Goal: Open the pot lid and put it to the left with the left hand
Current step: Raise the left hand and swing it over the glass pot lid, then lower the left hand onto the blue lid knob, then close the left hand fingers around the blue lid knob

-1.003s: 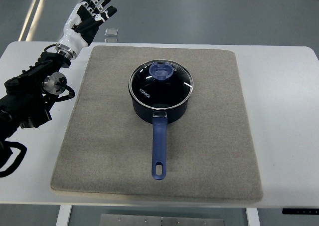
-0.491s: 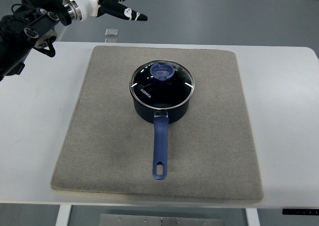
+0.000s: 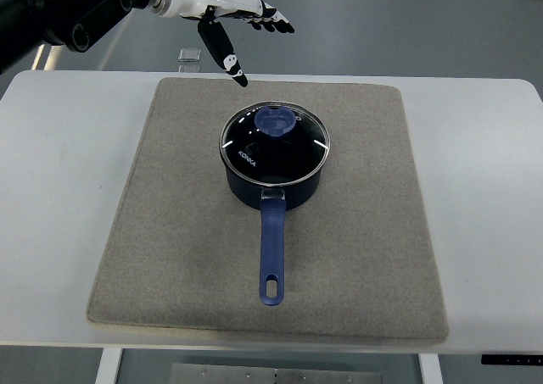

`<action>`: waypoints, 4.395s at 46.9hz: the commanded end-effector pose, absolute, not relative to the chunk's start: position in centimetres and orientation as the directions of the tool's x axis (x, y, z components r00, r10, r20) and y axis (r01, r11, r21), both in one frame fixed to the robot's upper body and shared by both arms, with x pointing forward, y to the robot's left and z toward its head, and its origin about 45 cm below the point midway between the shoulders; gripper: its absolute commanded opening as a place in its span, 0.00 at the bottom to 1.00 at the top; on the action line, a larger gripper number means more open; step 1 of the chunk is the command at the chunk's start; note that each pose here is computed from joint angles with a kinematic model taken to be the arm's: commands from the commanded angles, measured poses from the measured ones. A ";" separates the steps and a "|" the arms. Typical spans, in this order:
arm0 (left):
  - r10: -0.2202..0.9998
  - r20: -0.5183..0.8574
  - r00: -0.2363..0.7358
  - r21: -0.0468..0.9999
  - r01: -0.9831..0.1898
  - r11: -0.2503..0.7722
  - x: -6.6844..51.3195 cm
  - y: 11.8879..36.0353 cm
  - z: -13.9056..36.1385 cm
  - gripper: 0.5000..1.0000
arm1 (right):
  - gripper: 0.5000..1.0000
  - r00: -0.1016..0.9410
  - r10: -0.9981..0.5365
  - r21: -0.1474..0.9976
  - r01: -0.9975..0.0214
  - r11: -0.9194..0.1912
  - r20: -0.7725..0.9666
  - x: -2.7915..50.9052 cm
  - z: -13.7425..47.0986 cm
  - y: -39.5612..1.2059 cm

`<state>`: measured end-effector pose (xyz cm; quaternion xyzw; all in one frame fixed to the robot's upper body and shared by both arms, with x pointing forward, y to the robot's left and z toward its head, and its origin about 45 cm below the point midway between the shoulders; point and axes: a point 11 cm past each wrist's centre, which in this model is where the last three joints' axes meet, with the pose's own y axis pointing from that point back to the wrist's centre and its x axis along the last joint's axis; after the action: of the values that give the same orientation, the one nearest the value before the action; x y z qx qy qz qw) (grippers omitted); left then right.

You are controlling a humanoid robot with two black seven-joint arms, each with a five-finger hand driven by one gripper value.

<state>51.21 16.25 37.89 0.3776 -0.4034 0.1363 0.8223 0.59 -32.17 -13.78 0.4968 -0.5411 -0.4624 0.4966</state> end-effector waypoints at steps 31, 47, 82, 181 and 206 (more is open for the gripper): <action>-0.408 0.808 0.426 0.580 -0.451 0.678 48.7 12.5 37.5 0.96 | 0.83 -0.012 -0.997 0.994 -0.078 0.079 0.078 0.6 -13.8 -32.2; -0.513 0.766 0.387 0.639 -0.377 0.671 46.8 11.1 36.2 0.96 | 0.83 -0.013 -0.997 0.994 -0.078 0.079 0.078 0.6 -13.8 -32.2; -0.538 0.767 0.349 0.640 -0.346 0.687 45.5 11.7 35.1 0.96 | 0.83 -0.013 -0.997 0.994 -0.078 0.079 0.078 0.6 -13.8 -32.2; -0.510 0.783 0.356 0.618 -0.349 0.705 45.6 11.8 34.4 0.96 | 0.83 -0.013 -0.997 0.994 -0.078 0.079 0.078 0.6 -13.8 -32.2; -0.509 0.785 0.354 0.616 -0.352 0.705 45.7 11.9 34.2 0.95 | 0.83 -0.013 -0.997 0.994 -0.077 0.079 0.078 0.6 -13.8 -32.2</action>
<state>45.71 11.85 34.13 0.3813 -0.5639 -0.0549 0.7305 0.59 -32.17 -13.78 0.4969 -0.5410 -0.4623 0.4967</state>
